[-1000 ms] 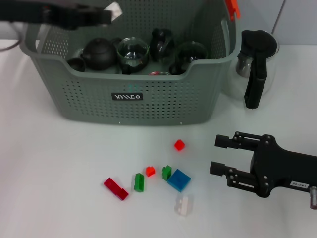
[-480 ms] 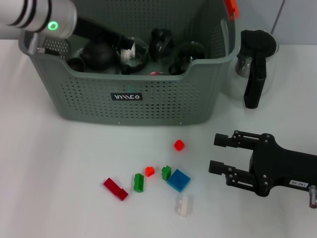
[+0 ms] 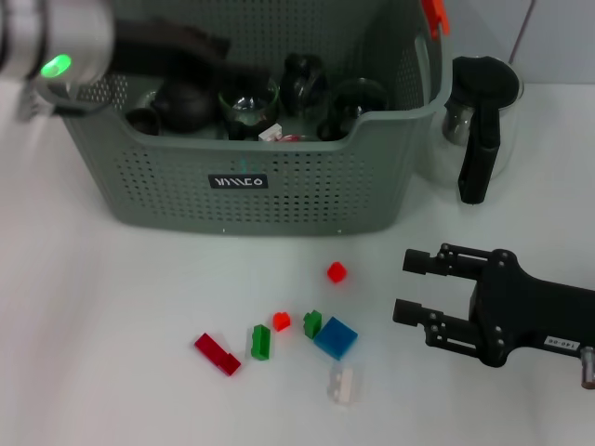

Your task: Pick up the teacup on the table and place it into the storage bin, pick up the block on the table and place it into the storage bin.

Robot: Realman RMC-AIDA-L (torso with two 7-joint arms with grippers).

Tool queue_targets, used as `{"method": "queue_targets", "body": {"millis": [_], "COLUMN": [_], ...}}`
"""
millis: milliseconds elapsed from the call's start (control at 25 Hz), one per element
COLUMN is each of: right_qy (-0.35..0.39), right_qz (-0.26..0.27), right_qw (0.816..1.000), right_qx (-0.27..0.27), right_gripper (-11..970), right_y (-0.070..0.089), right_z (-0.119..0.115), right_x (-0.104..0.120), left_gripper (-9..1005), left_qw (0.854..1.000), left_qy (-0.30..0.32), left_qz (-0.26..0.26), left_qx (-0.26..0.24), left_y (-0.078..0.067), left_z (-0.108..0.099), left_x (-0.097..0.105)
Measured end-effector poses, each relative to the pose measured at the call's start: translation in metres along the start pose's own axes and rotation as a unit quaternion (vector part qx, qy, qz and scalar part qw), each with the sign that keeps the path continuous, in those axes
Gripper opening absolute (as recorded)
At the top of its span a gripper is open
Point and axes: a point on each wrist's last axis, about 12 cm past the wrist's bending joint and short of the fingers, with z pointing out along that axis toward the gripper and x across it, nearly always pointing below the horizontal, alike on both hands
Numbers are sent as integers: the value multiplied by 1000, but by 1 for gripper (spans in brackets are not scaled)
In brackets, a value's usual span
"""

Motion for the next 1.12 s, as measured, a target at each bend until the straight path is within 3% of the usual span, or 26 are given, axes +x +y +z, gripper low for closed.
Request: {"method": "queue_targets", "body": {"millis": [40, 80, 200, 400, 520, 720, 840, 880, 1120], "right_qy": [0, 0, 2, 4, 5, 5, 4, 4, 4], "right_qz": [0, 0, 1, 0, 0, 6, 7, 7, 7], "right_qw": [1000, 1000, 1000, 1000, 1000, 1000, 1000, 1000, 1000], "right_qx": [0, 0, 2, 2, 2, 2, 3, 3, 4], "right_gripper": [624, 624, 624, 624, 625, 625, 625, 624, 624], "right_y": [0, 0, 0, -1, -1, -1, -1, -1, -1], "right_z": [0, 0, 0, 0, 0, 0, 0, 0, -1], "right_x": [0, 0, 1, 1, 1, 0, 0, 1, 1], "left_gripper": [549, 583, 670, 772, 813, 811, 809, 809, 802], "left_qw": [998, 998, 993, 983, 980, 980, 981, 981, 977], "left_qy": [-42, -44, -74, -92, -94, -61, -32, -4, 32], "left_qz": [23, 23, 41, 74, 94, 78, 50, 18, -21], "left_qx": [35, 38, 78, 137, 151, 173, 182, 191, 208], "left_y": [-11, -12, -18, -31, -41, -50, -50, -50, -52], "left_z": [-36, -38, -65, -75, -71, -64, -61, -58, -45], "left_x": [26, 28, 74, 160, 197, 223, 225, 227, 232]}}
